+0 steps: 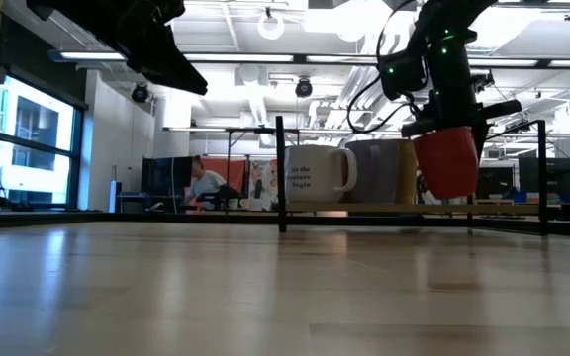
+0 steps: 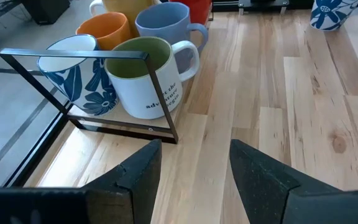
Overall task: Place coffee mugs
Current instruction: Put the red mug on the shelf
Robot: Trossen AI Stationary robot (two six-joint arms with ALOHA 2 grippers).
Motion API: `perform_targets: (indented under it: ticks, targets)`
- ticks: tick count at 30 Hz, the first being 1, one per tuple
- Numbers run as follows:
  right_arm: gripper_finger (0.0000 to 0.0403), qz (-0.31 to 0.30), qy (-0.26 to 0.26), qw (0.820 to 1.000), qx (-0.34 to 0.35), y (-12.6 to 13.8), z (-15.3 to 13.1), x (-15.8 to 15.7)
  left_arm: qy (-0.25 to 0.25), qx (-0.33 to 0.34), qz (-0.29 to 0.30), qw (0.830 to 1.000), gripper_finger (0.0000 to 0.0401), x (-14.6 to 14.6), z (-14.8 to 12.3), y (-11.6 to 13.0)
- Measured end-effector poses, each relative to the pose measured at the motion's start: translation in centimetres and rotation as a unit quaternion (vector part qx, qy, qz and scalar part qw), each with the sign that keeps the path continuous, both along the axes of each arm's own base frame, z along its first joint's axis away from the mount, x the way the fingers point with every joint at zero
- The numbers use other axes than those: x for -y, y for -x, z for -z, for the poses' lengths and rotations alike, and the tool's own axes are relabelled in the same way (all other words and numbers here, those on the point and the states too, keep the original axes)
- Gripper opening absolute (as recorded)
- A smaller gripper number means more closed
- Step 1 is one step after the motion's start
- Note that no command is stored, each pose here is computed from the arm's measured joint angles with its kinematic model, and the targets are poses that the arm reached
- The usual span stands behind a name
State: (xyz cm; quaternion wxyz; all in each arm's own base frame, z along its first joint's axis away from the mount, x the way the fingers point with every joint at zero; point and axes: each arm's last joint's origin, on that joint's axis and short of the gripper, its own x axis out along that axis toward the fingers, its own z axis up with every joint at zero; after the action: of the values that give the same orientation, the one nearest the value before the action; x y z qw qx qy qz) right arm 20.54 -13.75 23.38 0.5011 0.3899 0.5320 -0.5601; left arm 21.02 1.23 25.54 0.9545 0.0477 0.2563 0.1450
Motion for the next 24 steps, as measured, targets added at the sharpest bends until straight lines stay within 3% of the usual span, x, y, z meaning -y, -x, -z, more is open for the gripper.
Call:
perform_targets:
  ticks: [24]
  targets:
    - [0.0010, 0.022, -0.022, 1.000, 0.000, -0.57, 0.84, 0.22, -0.001, 0.000, 0.001, 1.000, 0.0180, 0.01, 0.00, 0.00]
